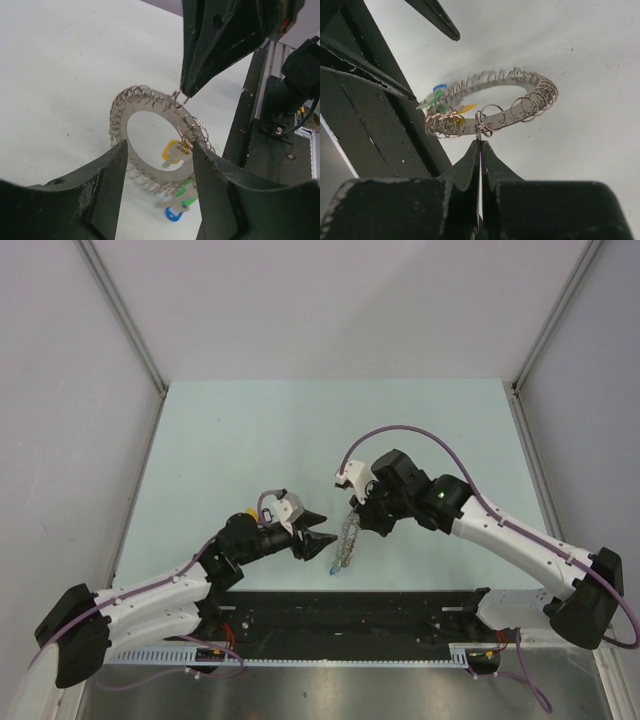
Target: Put the keys on the keyring
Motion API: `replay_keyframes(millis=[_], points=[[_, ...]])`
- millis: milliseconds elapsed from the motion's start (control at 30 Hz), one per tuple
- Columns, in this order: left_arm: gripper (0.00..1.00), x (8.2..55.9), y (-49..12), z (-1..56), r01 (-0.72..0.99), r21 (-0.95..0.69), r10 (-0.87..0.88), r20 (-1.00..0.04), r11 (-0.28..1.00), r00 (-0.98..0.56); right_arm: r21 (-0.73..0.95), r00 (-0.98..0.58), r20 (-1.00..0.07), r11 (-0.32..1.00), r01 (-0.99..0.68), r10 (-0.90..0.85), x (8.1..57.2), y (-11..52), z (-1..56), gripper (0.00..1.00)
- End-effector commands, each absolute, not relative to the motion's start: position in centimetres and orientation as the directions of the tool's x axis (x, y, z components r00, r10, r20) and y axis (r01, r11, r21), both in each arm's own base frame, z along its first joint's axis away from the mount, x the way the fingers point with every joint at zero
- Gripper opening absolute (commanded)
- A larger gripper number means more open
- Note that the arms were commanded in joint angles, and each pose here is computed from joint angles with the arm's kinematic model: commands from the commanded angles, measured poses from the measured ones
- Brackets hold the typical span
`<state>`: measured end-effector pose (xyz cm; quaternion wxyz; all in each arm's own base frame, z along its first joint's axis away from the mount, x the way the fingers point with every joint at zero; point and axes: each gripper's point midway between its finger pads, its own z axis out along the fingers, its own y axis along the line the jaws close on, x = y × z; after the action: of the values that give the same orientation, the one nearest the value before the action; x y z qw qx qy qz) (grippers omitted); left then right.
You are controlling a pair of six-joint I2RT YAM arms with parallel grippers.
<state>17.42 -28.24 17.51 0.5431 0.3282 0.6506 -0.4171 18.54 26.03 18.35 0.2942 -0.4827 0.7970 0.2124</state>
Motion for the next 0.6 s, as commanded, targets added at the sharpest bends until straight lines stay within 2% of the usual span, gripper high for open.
replay_keyframes(millis=[0, 133, 333, 567], points=[[0.58, 16.6, -29.6, 20.4, 0.939, -0.082, -0.075, -0.995, 0.334, -0.060, 0.019, -0.263, -0.751, 0.377, -0.926, -0.606, 18.4, 27.0, 19.8, 0.00], [0.50, 15.1, -30.4, 21.1, 0.968, -0.078, -0.076, -0.995, 0.239, -0.061, 0.013, -0.232, -0.771, 0.350, -0.937, -0.593, 18.0, 27.1, 19.9, 0.00], [0.43, 13.7, -31.4, 21.1, 0.986, -0.073, -0.042, -0.997, 0.148, -0.068, -0.002, -0.197, -0.798, 0.330, -0.944, -0.569, 17.8, 27.3, 20.6, 0.00], [0.36, 13.3, -32.5, 21.9, 0.993, -0.061, -0.058, -0.997, 0.105, -0.055, -0.007, -0.186, -0.803, 0.322, -0.947, -0.566, 17.5, 27.1, 20.3, 0.00]])
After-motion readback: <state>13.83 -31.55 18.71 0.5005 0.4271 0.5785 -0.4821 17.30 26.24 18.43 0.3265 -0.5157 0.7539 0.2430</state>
